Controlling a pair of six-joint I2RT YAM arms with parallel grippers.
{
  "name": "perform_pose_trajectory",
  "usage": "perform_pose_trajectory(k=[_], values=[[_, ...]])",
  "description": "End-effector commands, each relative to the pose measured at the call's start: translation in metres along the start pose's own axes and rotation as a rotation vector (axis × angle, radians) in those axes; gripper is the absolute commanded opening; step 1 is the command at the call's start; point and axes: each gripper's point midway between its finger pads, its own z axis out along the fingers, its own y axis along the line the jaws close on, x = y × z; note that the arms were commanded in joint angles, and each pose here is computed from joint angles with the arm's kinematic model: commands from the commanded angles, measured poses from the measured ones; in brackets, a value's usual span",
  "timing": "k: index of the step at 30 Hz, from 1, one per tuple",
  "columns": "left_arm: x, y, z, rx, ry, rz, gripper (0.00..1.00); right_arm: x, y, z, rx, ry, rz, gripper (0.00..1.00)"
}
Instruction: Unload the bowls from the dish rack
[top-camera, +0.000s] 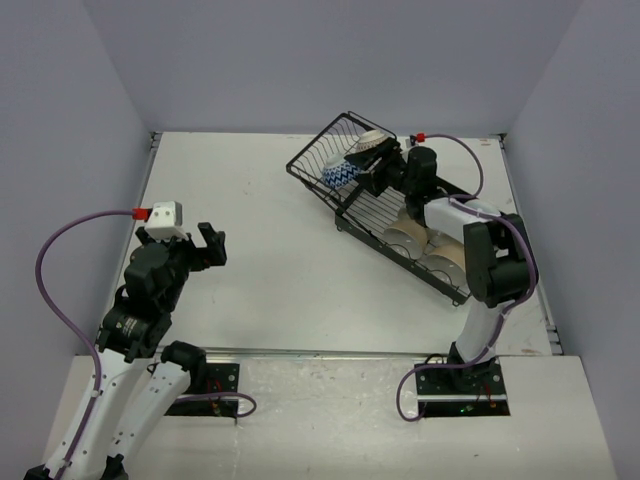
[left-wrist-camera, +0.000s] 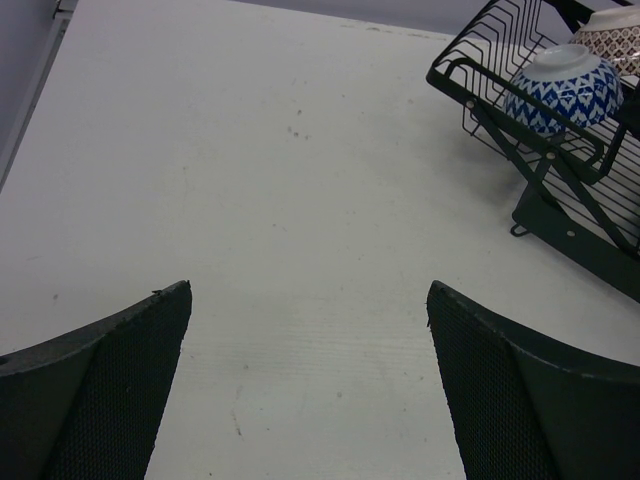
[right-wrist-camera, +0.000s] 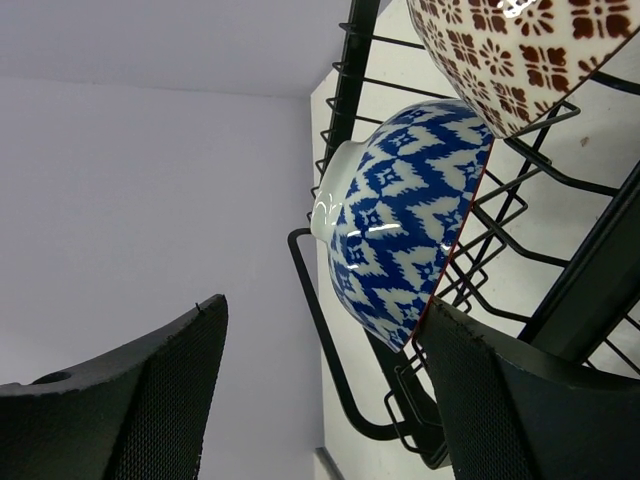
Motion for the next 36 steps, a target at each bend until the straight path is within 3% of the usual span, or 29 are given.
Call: perform_pose_trajectory(k=[1, 36], values=[[-0.01, -0.006, 0.001, 0.03, -0.044, 0.009, 1.0, 0.0, -0.005, 0.008, 0.011, -0.006, 0.016, 0.78], [-0.01, -0.009, 0.0, 0.046, -0.045, 0.013, 1.0, -0.008, 0.013, 0.024, -0.056, -0.048, 0.009, 0.75]])
